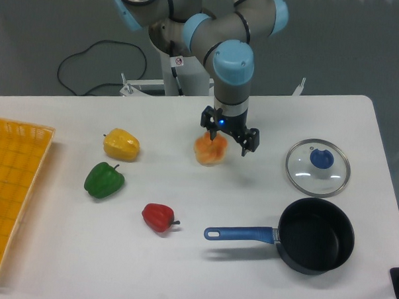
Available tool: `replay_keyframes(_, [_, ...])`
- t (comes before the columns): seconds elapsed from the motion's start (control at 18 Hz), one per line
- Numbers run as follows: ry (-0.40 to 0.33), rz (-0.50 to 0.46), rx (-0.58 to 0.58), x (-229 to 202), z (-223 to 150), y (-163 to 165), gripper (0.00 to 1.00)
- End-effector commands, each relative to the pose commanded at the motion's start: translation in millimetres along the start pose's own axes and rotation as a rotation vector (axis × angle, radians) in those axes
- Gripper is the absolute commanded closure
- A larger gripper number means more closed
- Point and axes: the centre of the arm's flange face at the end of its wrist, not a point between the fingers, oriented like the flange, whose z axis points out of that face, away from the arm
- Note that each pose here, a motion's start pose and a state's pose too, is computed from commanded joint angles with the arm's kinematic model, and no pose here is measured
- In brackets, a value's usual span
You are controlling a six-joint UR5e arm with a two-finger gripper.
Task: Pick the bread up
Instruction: 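Lower the gripper onto the orange bread roll and close on it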
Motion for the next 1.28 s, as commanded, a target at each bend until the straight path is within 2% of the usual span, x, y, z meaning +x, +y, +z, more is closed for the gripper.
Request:
replay_keyframes(0.44, [0.030, 0.006, -0.015, -16, 19, 7, 0.06])
replay_keyframes(1.0, [0.048, 0.027, -0.021, -2, 24, 2, 0.06])
replay_keyframes(1.06, [0.050, 0.029, -0.020, -1, 25, 1, 0.09])
replay_keyframes(1.17, [0.055, 0.035, -0.023, 2, 27, 1, 0.20])
replay_keyframes(1.28, [0.054, 0.039, -0.022, 2, 26, 0, 0.35])
